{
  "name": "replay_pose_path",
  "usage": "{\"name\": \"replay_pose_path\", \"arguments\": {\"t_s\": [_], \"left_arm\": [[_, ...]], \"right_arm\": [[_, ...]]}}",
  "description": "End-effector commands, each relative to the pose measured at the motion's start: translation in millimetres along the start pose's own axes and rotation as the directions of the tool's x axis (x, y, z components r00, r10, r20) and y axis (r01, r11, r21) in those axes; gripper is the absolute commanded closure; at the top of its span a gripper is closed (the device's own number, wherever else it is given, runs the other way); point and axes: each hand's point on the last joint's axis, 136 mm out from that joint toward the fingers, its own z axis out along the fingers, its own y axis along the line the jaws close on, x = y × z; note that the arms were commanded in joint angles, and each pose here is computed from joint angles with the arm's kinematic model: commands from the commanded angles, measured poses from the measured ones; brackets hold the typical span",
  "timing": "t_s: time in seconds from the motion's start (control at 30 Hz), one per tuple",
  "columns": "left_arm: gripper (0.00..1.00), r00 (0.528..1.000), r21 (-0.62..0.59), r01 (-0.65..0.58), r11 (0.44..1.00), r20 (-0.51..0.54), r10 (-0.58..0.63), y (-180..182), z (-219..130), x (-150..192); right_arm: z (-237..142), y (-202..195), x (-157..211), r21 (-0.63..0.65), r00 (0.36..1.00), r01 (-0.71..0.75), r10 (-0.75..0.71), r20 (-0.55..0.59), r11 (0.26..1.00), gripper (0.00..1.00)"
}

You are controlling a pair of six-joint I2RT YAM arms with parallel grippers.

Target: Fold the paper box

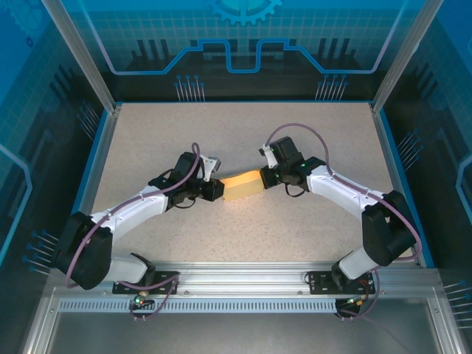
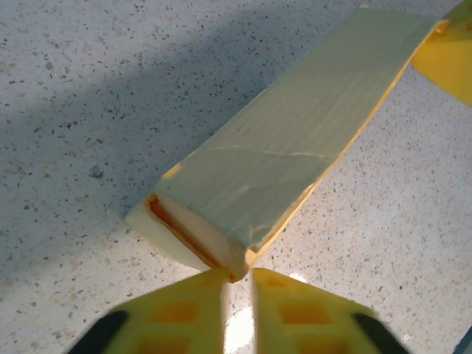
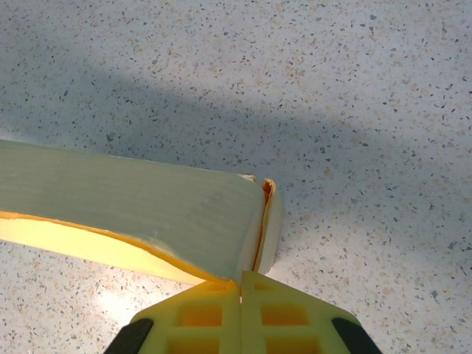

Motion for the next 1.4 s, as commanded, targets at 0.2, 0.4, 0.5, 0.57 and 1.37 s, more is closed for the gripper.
{"name": "replay_pose_path", "arguments": {"t_s": [0.2, 0.4, 0.5, 0.57, 1.37], "left_arm": [[0.64, 0.996, 0.012, -0.073, 0.997, 0.054, 0.072, -10, -19, -9], [0.51, 0.992, -0.025, -0.103, 0.994, 0.071, 0.105, -7, -29, -11], [0.45, 0.986, -0.051, -0.112, 0.992, 0.118, 0.117, -6, -36, -21], [0.44, 0.978, -0.053, -0.121, 0.991, 0.163, 0.129, -9, -41, -31], [0.54, 0.962, -0.046, -0.273, 0.961, -0.018, 0.273, -15, 30, -34]], "right_arm": [[7, 10, 15, -0.027, 0.999, 0.017, -0.018, -0.043, 0.999, 1.0], [8, 10, 15, -0.029, 0.999, 0.018, -0.02, -0.045, 0.999, 1.0], [8, 10, 14, -0.029, 0.999, 0.019, -0.021, -0.044, 0.999, 1.0], [9, 10, 15, -0.028, 0.999, 0.02, -0.021, -0.045, 0.999, 1.0], [-3, 9, 8, -0.014, 0.999, 0.04, -0.04, -0.015, 0.999, 0.91]]}}
